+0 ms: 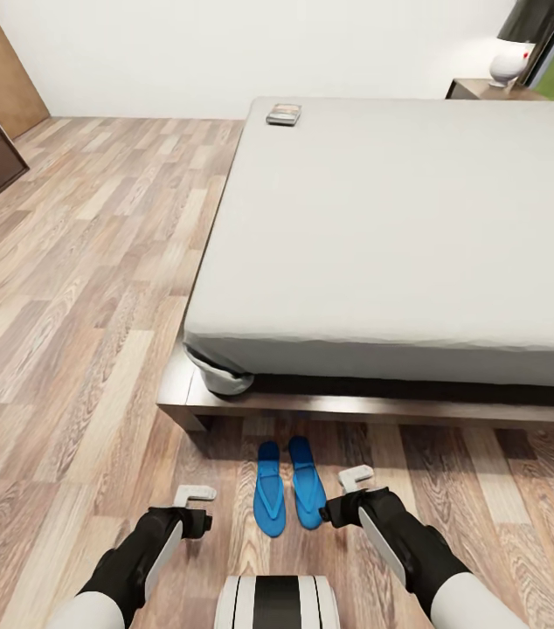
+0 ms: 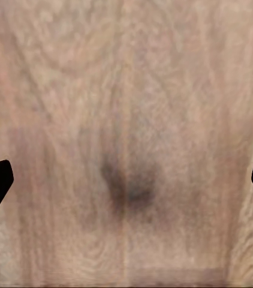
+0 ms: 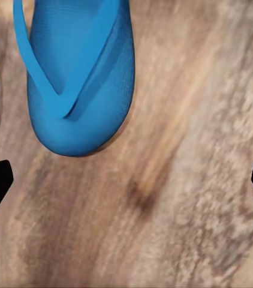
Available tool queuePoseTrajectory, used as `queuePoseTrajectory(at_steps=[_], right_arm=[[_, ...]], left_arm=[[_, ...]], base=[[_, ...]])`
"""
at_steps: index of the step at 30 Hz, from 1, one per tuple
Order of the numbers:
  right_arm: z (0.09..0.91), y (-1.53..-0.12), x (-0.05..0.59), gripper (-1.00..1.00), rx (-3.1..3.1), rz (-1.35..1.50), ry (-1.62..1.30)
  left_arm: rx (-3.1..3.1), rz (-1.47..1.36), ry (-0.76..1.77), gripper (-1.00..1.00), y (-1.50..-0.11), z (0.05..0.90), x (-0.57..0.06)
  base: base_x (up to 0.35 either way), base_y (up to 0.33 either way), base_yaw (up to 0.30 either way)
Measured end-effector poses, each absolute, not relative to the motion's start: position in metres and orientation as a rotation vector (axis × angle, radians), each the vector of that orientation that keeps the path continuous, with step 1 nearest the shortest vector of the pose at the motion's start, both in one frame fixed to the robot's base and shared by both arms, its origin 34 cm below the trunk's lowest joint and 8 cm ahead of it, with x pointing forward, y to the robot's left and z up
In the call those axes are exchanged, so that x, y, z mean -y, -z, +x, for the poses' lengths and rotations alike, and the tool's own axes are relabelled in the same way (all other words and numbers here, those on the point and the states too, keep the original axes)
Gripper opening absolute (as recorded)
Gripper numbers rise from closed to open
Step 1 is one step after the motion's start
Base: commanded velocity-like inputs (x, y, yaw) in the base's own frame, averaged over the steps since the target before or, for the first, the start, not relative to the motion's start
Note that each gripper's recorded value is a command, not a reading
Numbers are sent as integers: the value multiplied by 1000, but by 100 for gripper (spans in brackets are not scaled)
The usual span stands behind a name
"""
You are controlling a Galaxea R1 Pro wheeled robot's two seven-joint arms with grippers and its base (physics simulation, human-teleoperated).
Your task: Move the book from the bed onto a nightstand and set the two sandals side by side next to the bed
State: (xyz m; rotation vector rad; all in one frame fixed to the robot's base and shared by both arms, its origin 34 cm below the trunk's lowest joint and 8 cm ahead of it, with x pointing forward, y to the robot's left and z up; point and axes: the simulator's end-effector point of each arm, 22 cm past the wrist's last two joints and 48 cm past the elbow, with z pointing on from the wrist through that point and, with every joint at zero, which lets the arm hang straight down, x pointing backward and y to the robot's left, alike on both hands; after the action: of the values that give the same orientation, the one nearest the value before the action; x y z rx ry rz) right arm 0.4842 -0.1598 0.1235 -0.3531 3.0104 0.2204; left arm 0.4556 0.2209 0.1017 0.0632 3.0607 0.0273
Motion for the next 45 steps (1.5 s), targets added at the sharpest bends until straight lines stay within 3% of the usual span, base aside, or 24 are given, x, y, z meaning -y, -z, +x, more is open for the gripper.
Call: queuePoseTrajectory(at_steps=[45], right_arm=[[504,-176,180,100,-2793,-323,-161]], left_arm=[[-2866,38,-48,100,-163,504,-233]], base=[[0,0,0]])
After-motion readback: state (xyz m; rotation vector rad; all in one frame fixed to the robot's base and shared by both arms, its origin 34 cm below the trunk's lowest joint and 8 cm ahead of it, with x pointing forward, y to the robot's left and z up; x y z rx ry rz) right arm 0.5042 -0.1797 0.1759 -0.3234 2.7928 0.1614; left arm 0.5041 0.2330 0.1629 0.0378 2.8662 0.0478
